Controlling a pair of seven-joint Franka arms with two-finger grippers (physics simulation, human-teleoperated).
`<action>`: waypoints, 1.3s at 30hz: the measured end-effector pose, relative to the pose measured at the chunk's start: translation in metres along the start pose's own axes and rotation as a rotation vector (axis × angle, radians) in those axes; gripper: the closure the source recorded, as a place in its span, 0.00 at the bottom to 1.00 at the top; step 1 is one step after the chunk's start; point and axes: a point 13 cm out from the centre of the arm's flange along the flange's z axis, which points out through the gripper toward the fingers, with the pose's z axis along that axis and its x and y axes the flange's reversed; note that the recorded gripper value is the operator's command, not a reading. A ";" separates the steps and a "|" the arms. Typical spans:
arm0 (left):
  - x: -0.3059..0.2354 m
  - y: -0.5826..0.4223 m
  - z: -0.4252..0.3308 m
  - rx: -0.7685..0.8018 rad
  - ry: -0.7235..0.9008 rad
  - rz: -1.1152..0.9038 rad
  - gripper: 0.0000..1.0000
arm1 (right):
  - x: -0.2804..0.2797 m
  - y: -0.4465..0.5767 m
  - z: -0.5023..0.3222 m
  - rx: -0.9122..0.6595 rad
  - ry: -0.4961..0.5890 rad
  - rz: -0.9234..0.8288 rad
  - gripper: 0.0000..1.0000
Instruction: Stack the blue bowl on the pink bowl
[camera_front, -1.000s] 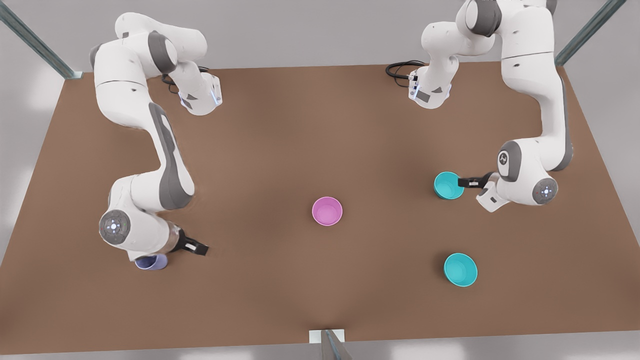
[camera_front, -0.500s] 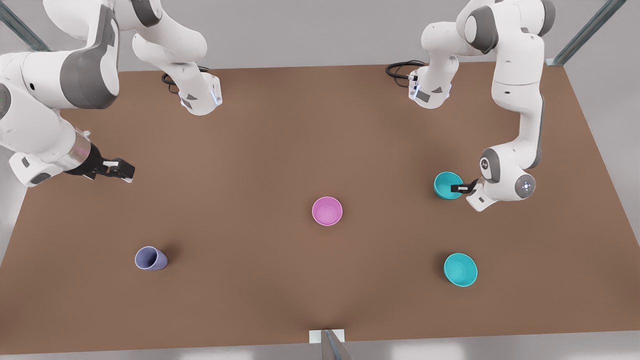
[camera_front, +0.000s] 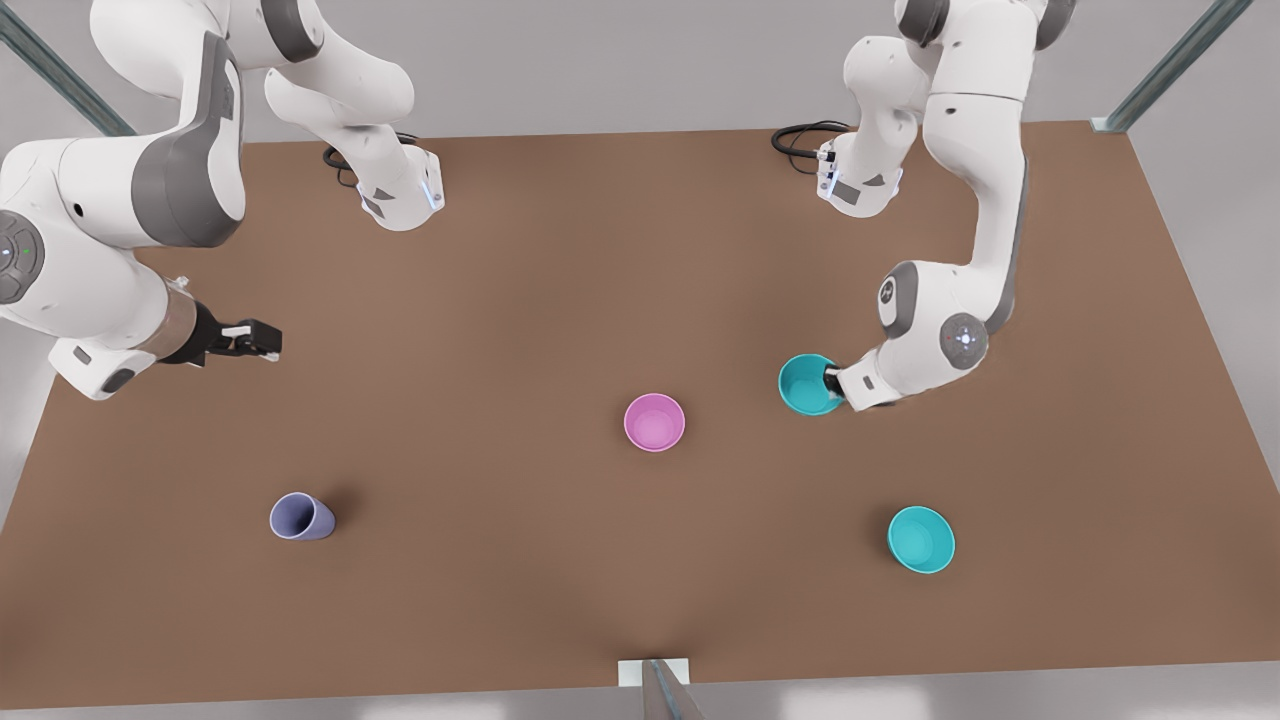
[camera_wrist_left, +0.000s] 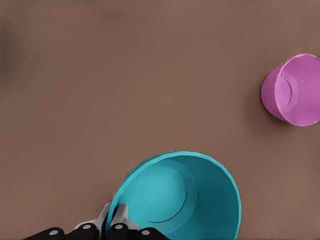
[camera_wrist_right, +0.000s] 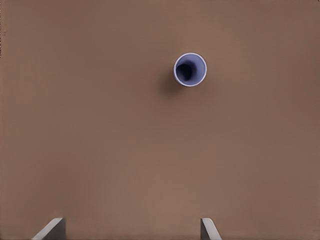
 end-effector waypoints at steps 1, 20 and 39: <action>-0.026 -0.035 0.000 -0.005 -0.016 0.041 0.79 | 0.000 0.000 0.000 -0.001 0.001 -0.007 0.00; -0.095 -0.195 0.091 -0.040 0.047 -0.216 0.79 | -0.009 -0.009 0.017 -0.041 0.020 -0.070 0.00; -0.100 -0.199 0.107 -0.028 0.063 -0.423 0.00 | -0.016 -0.007 0.022 -0.045 0.014 -0.100 0.00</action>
